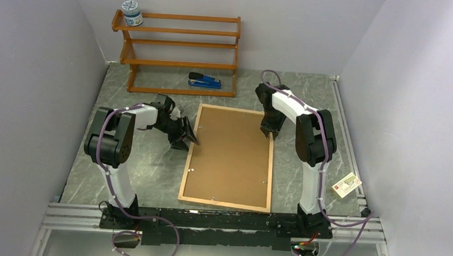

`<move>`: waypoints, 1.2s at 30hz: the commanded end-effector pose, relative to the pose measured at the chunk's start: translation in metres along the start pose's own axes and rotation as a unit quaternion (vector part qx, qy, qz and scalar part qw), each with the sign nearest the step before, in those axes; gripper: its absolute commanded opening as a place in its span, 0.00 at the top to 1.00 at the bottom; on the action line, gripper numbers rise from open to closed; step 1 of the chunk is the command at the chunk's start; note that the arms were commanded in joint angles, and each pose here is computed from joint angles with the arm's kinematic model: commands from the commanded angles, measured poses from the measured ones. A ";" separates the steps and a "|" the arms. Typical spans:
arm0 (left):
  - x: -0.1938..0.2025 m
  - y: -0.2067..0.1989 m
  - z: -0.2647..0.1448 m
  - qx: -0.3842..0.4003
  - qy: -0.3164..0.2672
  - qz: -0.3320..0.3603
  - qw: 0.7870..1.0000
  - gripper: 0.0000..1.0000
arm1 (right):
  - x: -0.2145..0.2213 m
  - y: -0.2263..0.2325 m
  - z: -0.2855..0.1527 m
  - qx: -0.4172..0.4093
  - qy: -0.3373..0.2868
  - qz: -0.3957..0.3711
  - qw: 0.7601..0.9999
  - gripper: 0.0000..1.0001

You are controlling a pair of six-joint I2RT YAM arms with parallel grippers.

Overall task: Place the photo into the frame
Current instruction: Install the photo frame at the center of the board.

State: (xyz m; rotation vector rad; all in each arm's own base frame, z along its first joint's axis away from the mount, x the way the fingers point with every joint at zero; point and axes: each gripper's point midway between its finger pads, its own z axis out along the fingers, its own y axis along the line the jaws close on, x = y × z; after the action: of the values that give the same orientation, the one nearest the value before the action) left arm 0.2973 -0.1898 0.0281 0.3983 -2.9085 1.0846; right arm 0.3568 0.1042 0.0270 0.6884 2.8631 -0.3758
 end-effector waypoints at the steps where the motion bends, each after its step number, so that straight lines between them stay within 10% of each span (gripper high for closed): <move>1: 0.009 0.019 0.018 -0.042 0.014 0.002 0.999 0.39 | 0.009 -0.005 0.004 0.026 0.016 -0.003 1.000 0.96; 7: 0.008 0.019 0.016 -0.044 0.012 0.004 0.999 0.39 | 0.011 -0.001 0.012 0.011 0.012 0.002 1.000 0.64; 12: 0.009 0.019 0.017 -0.044 0.013 0.003 0.999 0.39 | 0.017 -0.004 0.016 0.008 0.014 0.004 1.000 0.67; 19: 0.008 0.019 0.017 -0.044 0.013 0.003 0.999 0.39 | 0.020 -0.007 0.016 0.019 0.022 0.008 1.000 1.00; 33: 0.008 0.019 0.015 -0.048 0.012 0.005 0.999 0.39 | 0.017 -0.011 0.013 0.017 0.013 0.060 0.998 1.00; 36: 0.007 0.019 0.014 -0.049 0.011 0.006 0.999 0.39 | 0.013 -0.006 0.010 -0.009 0.003 0.077 0.997 0.86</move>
State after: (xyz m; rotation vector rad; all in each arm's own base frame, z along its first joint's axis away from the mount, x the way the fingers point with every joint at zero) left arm 0.2975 -0.1899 0.0281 0.3968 -2.9136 1.0726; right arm 0.3568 0.1011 0.0260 0.7807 2.7839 -0.3547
